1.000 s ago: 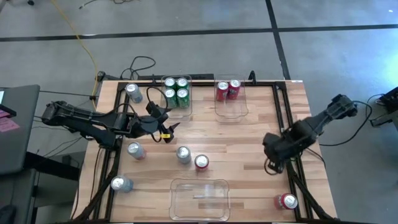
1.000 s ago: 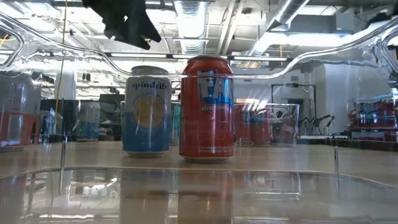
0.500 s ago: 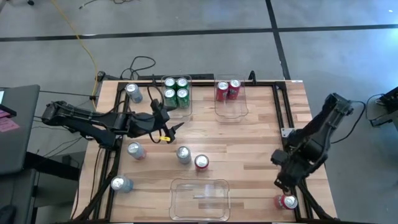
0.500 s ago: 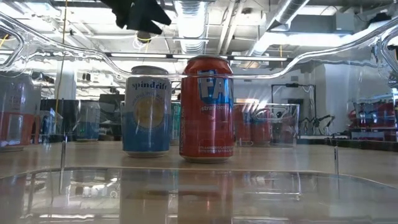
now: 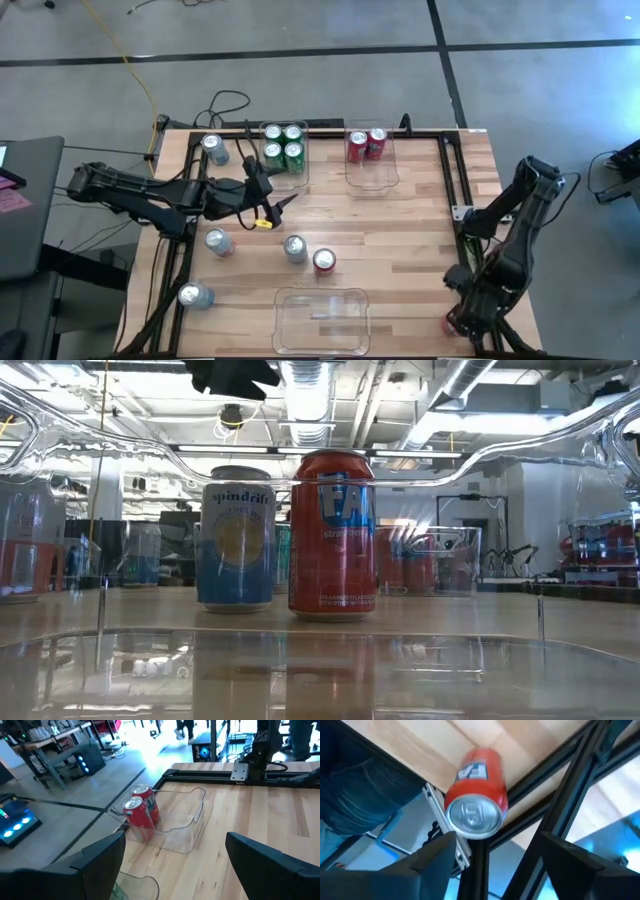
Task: Sort soda cans
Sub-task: Put the red soda can into the top right transparent bin
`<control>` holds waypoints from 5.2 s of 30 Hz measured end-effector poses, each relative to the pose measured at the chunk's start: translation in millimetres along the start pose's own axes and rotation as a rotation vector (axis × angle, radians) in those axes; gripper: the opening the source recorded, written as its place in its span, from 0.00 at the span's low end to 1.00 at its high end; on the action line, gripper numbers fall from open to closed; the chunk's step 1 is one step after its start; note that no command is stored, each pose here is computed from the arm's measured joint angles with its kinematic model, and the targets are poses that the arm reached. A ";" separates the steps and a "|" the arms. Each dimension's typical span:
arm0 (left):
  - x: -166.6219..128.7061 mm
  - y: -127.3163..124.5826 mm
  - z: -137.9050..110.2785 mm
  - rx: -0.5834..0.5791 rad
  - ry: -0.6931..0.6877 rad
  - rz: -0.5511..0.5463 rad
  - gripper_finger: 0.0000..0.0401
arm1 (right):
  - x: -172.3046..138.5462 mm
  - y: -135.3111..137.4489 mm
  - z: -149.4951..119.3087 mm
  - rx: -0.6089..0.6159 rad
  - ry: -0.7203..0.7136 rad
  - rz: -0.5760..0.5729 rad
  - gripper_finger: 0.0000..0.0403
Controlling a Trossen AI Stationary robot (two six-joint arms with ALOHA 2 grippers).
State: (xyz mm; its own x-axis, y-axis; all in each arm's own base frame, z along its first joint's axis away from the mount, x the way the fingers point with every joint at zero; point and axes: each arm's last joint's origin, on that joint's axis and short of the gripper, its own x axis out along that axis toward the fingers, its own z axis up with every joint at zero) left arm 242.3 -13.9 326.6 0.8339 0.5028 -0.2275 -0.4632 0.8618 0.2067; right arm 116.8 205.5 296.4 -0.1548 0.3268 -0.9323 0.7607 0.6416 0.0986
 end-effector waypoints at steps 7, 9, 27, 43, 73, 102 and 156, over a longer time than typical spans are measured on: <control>3.7 5.8 2.3 0.011 -0.018 0.021 0.84 | 11.4 15.8 -2.9 -0.007 0.036 0.041 0.97; 5.1 7.6 2.8 0.009 -0.022 0.015 0.84 | 13.5 18.5 -2.9 -0.007 0.040 0.044 0.98; 9.7 14.0 2.9 0.006 -0.023 0.003 0.84 | 39.1 31.1 -5.3 -0.076 0.034 -0.027 0.95; 9.7 14.0 3.1 0.006 -0.025 0.003 0.84 | 63.1 40.2 1.8 -0.097 -0.002 -0.124 0.95; 9.7 14.1 3.8 0.002 -0.031 0.005 0.84 | 70.7 49.5 49.3 -0.175 -0.058 -0.266 0.70; 9.7 14.1 3.7 0.032 -0.030 0.005 0.84 | -7.0 21.8 261.1 -0.405 -0.418 -0.212 0.94; 9.8 13.8 0.8 0.022 -0.004 0.003 0.84 | -13.8 8.8 213.0 -0.252 -0.518 -0.155 0.96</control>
State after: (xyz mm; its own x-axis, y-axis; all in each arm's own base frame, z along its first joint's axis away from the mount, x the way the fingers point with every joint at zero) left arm 244.3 2.9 328.0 0.8338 0.5051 -0.2229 -0.4591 0.8586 0.2282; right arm 259.9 58.9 236.0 0.1241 -0.1241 -0.9845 0.5713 0.8201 -0.0313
